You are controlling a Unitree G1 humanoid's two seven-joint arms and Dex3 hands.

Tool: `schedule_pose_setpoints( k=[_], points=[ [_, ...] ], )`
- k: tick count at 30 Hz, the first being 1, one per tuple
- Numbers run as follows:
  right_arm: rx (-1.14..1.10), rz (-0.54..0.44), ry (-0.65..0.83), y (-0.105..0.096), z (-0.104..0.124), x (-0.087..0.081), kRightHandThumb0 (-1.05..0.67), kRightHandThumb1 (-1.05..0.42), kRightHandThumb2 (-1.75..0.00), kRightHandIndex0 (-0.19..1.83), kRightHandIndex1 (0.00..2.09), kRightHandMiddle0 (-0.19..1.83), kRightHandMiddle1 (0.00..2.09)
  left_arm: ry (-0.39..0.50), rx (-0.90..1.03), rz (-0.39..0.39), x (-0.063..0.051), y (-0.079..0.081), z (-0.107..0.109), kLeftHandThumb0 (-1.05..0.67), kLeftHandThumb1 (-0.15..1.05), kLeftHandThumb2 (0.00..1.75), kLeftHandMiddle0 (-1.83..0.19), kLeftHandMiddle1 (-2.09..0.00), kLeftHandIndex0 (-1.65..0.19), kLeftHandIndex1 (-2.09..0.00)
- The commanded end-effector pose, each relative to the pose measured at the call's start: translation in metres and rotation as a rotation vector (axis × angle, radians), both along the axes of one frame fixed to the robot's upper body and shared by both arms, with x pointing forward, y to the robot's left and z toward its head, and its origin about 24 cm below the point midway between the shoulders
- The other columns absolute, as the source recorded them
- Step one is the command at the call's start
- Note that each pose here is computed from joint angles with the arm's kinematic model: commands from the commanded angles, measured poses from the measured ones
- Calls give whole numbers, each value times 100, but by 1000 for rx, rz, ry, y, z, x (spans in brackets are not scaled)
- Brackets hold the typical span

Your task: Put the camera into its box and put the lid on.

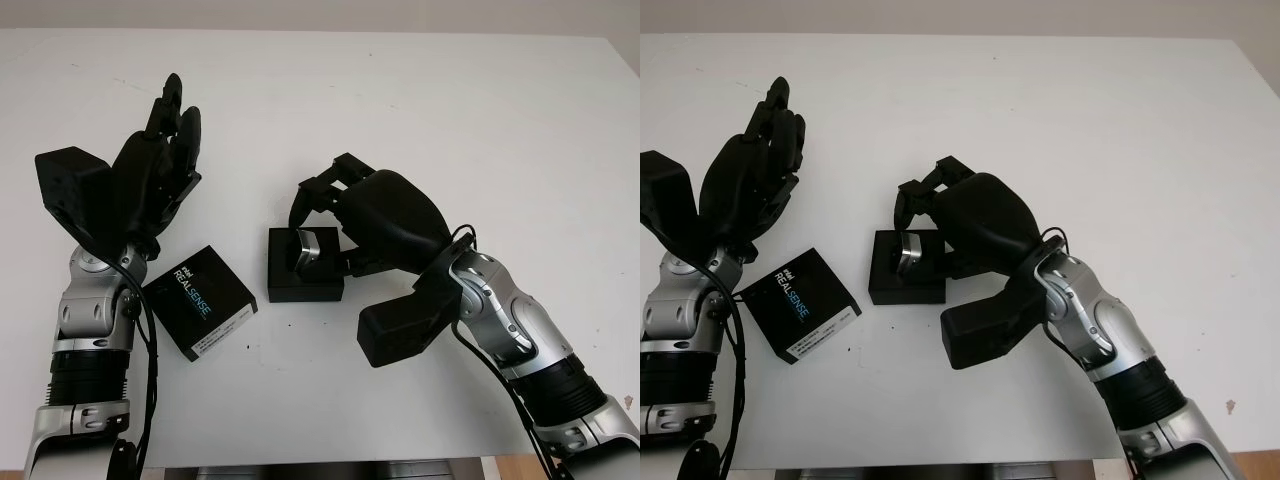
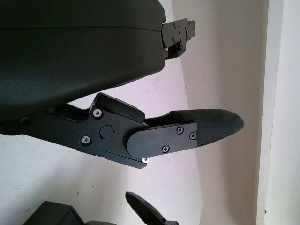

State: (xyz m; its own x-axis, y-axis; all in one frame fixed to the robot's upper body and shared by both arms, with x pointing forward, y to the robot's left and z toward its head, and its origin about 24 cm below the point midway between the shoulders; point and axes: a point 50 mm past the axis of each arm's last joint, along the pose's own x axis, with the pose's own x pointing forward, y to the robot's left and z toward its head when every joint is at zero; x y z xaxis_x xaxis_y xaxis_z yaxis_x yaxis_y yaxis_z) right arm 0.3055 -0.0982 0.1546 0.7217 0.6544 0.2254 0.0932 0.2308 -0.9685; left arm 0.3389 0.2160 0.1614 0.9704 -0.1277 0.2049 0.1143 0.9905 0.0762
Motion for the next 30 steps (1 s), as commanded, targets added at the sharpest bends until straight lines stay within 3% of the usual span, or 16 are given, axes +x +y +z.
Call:
schedule_pose_setpoints(
  k=[1, 23, 30],
  points=[
    [0, 9, 5, 0, -3, -1, -46, -97, -5, 10, 118, 42, 151, -7, 9, 6, -2, 1, 0, -82, 105, 58, 19, 0, 19, 0],
    [55, 43, -76, 0, 10, -5, -48, -95, -6, 11, 131, 50, 148, -13, 11, 9, -1, 0, 1, -81, 105, 58, 19, 0, 19, 0],
    [132, 46, -77, -1, 9, -3, -50, -96, -5, 14, 131, 53, 157, -9, 12, 9, -2, 0, 1, -81, 105, 59, 19, 0, 19, 0]
  ],
)
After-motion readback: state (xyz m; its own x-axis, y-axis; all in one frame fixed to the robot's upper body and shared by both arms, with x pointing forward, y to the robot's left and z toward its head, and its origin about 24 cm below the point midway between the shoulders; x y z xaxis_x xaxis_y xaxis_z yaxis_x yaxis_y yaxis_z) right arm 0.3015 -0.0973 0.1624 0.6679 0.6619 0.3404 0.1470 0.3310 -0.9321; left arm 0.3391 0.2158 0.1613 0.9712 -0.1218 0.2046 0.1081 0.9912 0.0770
